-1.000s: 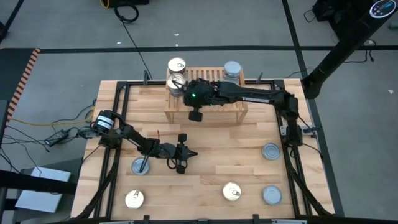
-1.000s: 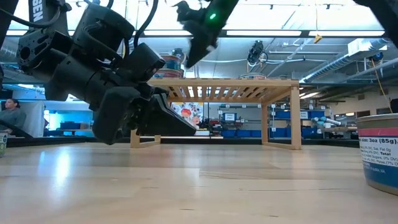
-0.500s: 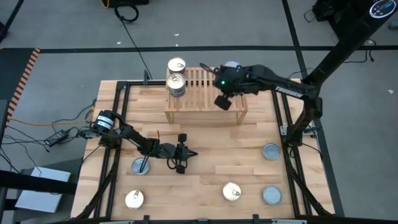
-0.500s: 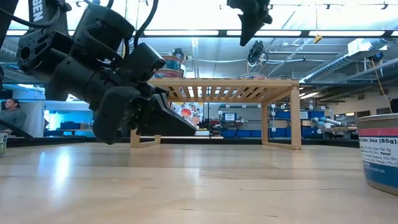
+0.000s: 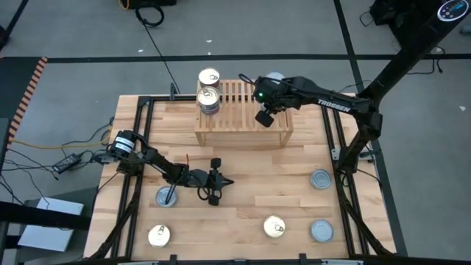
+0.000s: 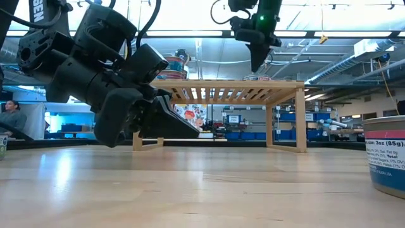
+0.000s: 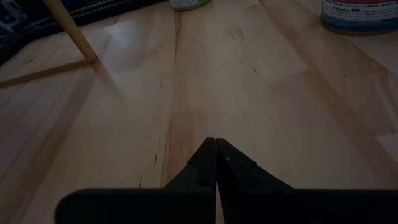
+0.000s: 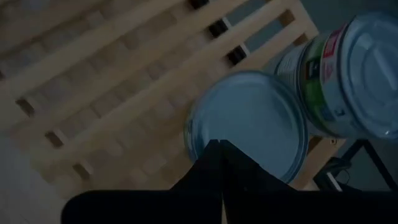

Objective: Stack canned seafood by type on shelf
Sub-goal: Adjust the green tuna cans on the shelf

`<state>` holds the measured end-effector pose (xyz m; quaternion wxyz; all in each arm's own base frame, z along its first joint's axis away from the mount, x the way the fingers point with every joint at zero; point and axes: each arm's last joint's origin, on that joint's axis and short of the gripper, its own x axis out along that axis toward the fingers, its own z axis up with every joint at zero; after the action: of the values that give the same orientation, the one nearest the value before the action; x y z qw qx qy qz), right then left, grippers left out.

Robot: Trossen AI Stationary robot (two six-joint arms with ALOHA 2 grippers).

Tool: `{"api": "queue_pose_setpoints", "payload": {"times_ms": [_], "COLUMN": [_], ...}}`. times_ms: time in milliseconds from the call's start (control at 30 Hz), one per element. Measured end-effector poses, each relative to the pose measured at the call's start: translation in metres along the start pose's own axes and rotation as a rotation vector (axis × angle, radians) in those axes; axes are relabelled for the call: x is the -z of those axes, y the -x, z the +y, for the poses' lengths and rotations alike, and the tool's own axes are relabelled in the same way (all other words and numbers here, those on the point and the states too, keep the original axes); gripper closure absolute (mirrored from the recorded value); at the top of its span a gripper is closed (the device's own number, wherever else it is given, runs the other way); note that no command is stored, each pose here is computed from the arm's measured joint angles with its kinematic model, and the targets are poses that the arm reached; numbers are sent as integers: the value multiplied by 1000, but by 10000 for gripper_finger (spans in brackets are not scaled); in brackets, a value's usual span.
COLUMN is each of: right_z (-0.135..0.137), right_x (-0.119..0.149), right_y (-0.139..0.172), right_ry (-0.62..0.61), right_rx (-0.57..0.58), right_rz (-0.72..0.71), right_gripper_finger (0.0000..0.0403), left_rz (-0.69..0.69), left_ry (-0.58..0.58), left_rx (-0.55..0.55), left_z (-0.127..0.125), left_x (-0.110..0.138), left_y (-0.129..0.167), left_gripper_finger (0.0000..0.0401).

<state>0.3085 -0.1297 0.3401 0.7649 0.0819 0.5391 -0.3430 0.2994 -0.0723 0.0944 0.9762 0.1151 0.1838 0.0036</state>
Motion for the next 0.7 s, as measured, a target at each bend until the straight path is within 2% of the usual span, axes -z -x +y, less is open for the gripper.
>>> {"api": "queue_pose_setpoints", "payload": {"times_ms": [333, 700], "right_z": [-2, -9], "right_x": [8, 19], "right_y": [-19, -3], "right_ry": [-5, -33], "right_rx": [27, 10], "right_rz": [41, 64], "right_gripper_finger": [401, 401], "left_rz": [0, 0], "left_ry": [0, 1], "left_rx": [0, 0], "left_z": [0, 0], "left_x": [0, 0], "left_y": [0, 0], "left_gripper_finger": [396, 396]}}
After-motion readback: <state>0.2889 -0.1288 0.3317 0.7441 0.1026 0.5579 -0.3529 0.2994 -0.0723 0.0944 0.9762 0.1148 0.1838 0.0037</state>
